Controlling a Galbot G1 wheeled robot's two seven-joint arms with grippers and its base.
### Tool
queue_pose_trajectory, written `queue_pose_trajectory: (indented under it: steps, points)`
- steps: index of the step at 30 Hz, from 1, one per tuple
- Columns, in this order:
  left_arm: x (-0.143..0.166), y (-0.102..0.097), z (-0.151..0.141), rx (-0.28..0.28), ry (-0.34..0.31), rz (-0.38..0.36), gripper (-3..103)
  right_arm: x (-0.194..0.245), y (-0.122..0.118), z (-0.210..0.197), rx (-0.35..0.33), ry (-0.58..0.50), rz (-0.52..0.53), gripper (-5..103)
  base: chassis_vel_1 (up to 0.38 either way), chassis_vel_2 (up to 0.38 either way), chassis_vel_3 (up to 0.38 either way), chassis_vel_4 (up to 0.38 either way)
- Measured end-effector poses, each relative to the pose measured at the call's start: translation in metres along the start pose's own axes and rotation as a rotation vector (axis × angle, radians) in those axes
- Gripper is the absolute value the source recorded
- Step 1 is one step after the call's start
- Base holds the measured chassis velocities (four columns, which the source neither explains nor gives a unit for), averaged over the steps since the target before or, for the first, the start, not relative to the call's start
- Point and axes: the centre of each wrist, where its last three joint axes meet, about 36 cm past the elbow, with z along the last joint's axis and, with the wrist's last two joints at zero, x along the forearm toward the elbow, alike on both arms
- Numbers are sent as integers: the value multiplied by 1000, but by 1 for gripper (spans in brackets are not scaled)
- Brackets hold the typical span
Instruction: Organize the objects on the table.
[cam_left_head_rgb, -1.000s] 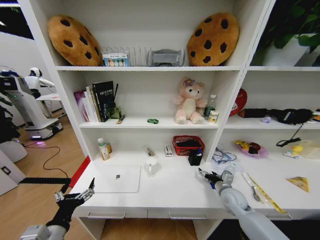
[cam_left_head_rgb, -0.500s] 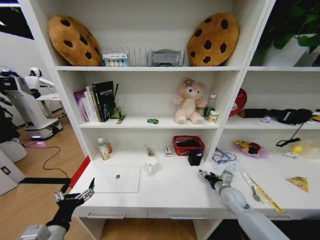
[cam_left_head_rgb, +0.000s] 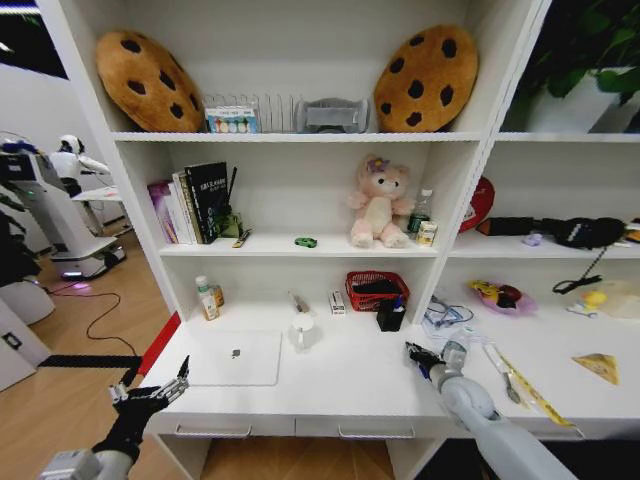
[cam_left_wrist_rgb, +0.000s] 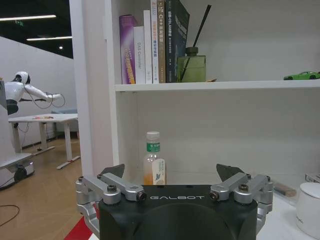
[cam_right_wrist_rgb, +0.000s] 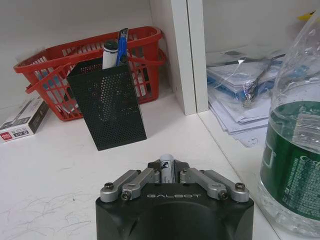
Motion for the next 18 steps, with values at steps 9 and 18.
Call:
queue_pose_trajectory:
  steps: [9,18]
  points:
    - [0,0,0,0,0,0,100,7,12,-12,5,-50,-70,13,0,0,0,0]
    - [0,0,0,0,0,0,100,20,48,-57,104,-261,-238,13,0,0,0,0]
